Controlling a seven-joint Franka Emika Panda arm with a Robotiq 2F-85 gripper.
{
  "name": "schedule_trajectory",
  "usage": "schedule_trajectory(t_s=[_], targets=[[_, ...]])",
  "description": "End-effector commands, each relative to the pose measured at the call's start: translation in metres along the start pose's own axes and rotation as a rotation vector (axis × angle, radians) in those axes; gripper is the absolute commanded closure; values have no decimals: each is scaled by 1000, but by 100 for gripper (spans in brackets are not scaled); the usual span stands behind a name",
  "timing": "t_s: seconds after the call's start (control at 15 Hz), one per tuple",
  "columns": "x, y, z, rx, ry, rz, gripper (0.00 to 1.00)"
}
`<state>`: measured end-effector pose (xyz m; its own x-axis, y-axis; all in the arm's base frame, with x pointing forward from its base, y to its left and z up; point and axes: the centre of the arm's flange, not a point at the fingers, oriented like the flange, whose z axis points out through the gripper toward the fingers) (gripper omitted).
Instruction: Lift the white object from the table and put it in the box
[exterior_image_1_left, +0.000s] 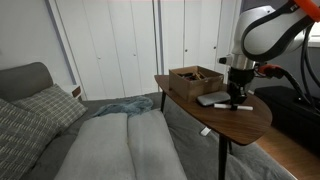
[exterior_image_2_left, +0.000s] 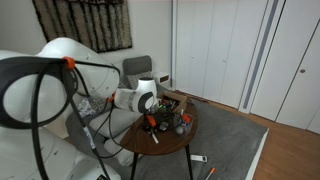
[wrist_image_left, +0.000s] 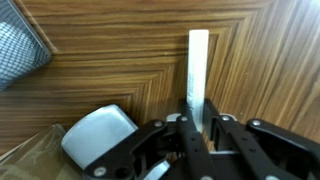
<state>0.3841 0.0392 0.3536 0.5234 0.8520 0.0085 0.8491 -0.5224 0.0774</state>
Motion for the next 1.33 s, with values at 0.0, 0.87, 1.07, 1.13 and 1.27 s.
schedule_trajectory(t_s=[0.0, 0.87, 1.07, 1.13, 1.27], targets=[[-10, -19, -52, -82, 66, -3, 96], [-78, 46, -184, -255, 321, 375, 96], [-64, 70, -203, -320, 354, 384, 96], [-58, 79, -209, -339, 363, 385, 96], [-44, 97, -221, -359, 372, 384, 96]])
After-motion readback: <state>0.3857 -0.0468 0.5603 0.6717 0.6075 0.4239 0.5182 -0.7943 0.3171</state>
